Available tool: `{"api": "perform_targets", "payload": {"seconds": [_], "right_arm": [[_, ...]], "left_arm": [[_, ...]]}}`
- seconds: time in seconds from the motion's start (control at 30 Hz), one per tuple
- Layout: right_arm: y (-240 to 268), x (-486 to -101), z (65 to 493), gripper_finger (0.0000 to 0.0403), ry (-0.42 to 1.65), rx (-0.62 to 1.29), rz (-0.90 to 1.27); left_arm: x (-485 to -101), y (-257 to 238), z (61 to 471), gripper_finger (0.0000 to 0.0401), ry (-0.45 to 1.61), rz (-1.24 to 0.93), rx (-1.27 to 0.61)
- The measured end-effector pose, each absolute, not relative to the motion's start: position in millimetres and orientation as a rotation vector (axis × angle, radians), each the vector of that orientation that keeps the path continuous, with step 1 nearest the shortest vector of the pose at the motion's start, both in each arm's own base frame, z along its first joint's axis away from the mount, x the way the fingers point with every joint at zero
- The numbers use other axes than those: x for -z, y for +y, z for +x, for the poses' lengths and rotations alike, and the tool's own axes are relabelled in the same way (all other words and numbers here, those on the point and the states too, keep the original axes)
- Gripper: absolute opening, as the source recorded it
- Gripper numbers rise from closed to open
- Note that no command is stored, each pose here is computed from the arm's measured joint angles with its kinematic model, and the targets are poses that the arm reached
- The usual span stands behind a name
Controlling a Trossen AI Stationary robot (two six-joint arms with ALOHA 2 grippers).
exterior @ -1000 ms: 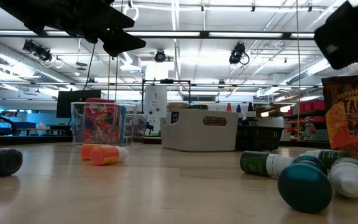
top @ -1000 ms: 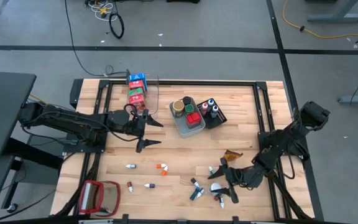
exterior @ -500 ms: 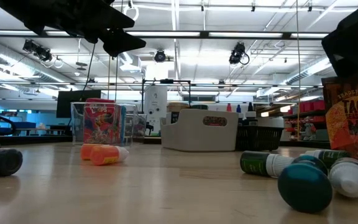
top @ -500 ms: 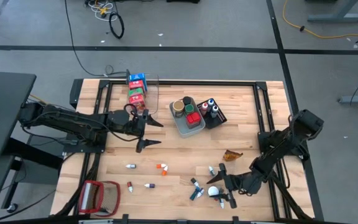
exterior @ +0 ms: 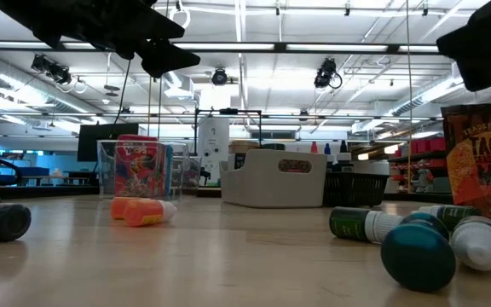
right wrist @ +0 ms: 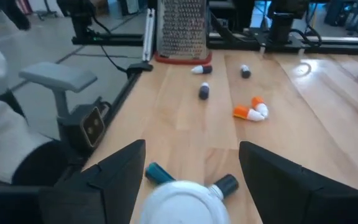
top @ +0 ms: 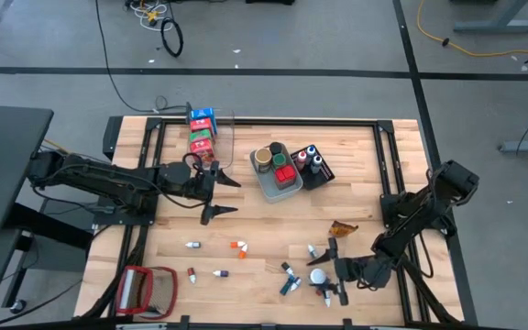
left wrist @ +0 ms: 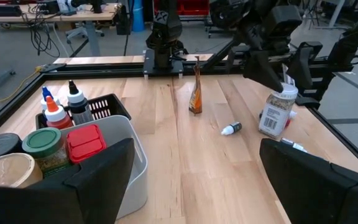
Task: Pick & Place Kitchen Items
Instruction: Put the white seasoning bottle into the gray bin
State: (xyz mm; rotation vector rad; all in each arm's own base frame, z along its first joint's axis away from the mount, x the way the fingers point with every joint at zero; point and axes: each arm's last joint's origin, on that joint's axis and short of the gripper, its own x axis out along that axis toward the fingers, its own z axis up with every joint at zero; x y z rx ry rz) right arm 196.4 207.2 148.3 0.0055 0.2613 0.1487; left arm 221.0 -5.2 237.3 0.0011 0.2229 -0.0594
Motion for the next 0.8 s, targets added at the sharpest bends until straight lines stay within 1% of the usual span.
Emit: {"api": "perform_targets", "payload": {"seconds": [0.1, 0.33, 0.63, 0.8], "right_arm": [[206.5, -149.2, 196.7, 0.0279, 0.249, -0.122, 0.005], [205.4, -147.0, 196.8, 0.0300, 0.277, -0.103, 0.125], [205.0, -139.3, 193.0, 0.0329, 0.348, -0.127, 0.033], [204.3, -135.8, 192.6, 0.0333, 0.368, -0.124, 0.000]], "left_arm": [[-237.2, -5.2, 221.0, 0.0355, 0.223, 0.001, 0.060], [-237.2, -5.2, 221.0, 0.0355, 0.223, 0.001, 0.059], [-237.2, -5.3, 221.0, 0.0355, 0.223, 0.001, 0.060], [-237.2, -5.3, 221.0, 0.0355, 0.223, 0.001, 0.060]]}}
